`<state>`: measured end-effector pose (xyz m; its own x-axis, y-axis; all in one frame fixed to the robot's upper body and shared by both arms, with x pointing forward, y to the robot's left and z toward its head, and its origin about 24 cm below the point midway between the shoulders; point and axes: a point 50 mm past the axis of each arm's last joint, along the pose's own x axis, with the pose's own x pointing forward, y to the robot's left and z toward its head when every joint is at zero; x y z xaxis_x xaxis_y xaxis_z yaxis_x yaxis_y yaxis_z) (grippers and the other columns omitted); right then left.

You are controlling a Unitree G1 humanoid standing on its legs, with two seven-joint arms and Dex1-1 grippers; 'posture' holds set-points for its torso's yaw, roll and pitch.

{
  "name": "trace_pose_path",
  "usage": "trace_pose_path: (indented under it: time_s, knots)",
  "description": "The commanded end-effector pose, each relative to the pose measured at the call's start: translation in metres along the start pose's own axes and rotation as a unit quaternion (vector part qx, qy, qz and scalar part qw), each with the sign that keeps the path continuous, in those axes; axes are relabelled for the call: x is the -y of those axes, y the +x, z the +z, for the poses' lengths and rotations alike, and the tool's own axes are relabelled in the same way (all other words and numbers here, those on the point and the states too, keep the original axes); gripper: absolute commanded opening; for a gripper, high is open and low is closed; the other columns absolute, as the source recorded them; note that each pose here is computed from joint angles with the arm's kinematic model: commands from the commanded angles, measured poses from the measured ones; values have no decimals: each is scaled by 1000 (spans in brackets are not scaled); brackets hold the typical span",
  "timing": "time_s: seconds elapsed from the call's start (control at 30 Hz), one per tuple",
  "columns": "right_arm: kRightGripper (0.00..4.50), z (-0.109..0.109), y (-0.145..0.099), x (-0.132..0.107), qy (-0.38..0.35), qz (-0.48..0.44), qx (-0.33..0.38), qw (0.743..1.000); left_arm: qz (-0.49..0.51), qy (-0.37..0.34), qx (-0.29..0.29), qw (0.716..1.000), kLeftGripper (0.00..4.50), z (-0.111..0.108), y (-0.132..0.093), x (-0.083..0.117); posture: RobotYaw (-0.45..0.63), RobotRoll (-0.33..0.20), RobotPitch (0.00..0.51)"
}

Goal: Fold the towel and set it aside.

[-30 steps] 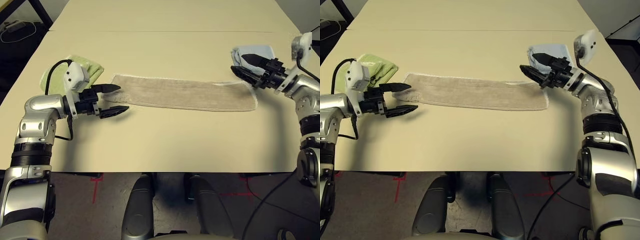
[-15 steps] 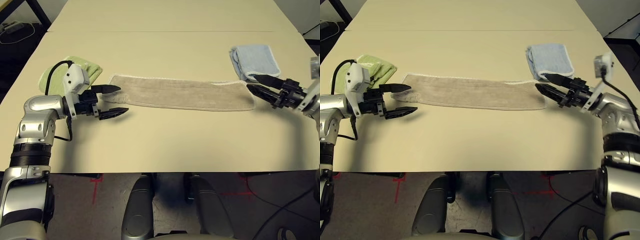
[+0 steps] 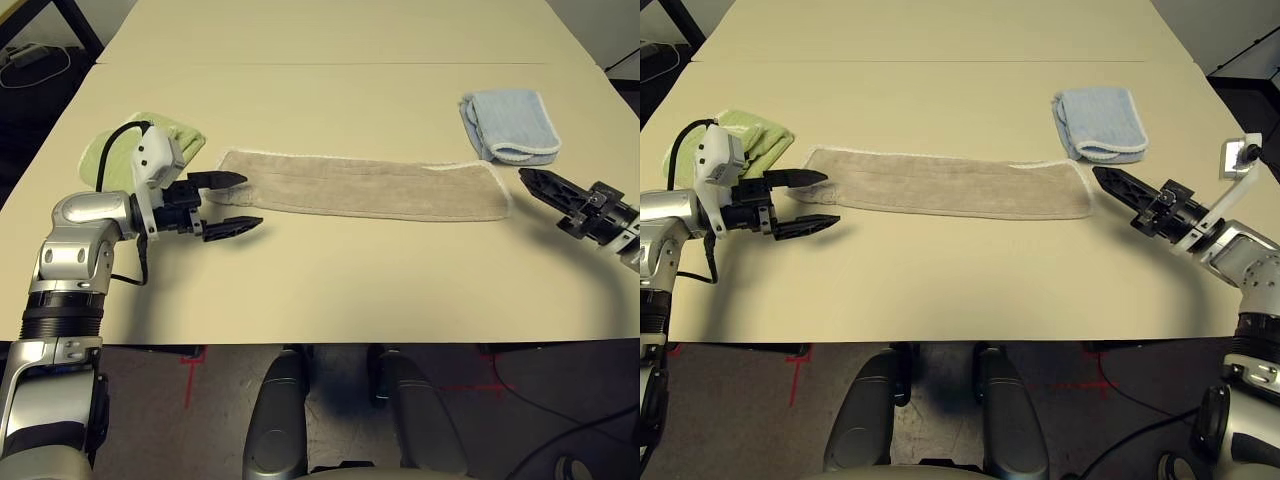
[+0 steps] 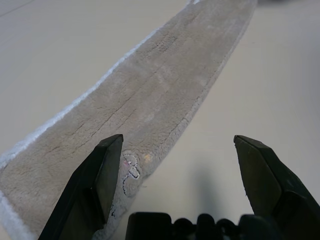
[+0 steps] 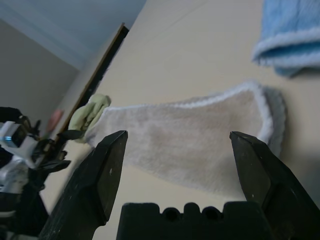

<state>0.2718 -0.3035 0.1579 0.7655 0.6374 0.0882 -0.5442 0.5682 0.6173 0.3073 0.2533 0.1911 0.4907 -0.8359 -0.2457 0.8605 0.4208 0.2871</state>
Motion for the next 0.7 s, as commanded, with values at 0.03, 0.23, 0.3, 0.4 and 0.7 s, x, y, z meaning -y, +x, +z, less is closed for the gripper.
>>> trace_pose_path:
  time_s: [0.03, 0.23, 0.3, 0.4, 0.7]
  knots:
    - [4471, -3, -12, -4, 15, -8, -15, 1000, -11, -3, 0, 1000, 4500, -2, 2, 5, 113, 0, 250]
    - [4471, -12, -9, -5, 44, -43, -24, 998, -11, -6, -3, 1000, 4500, -3, 2, 5, 114, 0, 251]
    - [4471, -15, -7, -6, 57, -47, -31, 997, -11, -6, -4, 1000, 4500, -3, 2, 5, 114, 0, 251]
    - [4471, -19, -5, -6, 75, -67, -40, 994, -10, -6, -4, 1000, 4500, -3, 2, 5, 114, 0, 251]
    - [4471, -24, 0, -1, 86, -122, -58, 987, -11, -6, -4, 1000, 4500, -1, 2, 4, 117, 0, 252]
